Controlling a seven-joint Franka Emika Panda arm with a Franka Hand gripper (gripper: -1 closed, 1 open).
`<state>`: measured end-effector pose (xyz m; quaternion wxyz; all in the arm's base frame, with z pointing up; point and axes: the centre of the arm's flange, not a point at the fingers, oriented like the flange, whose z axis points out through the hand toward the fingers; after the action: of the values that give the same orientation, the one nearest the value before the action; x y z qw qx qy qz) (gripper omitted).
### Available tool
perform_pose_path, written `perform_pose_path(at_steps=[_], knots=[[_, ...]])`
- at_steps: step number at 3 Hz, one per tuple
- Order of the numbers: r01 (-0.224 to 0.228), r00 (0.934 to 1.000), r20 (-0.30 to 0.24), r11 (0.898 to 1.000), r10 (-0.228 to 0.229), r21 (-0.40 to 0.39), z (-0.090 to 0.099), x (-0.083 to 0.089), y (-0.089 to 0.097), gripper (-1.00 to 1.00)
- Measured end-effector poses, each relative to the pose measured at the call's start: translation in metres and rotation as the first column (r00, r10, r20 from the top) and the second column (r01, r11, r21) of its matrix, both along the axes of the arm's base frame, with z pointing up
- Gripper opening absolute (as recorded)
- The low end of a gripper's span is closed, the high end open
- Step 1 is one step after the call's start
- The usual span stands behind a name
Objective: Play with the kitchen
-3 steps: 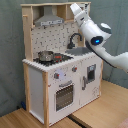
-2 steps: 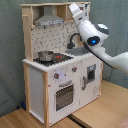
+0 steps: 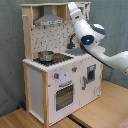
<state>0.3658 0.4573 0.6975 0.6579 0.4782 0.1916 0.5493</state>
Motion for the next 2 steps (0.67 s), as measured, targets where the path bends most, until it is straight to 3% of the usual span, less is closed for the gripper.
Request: perform_pose_path(at_steps=[2], knots=[[0.025,0.9997,-0.004,0.989,-0.025,0.145,-0.024,0.029,0.010,1.00]])
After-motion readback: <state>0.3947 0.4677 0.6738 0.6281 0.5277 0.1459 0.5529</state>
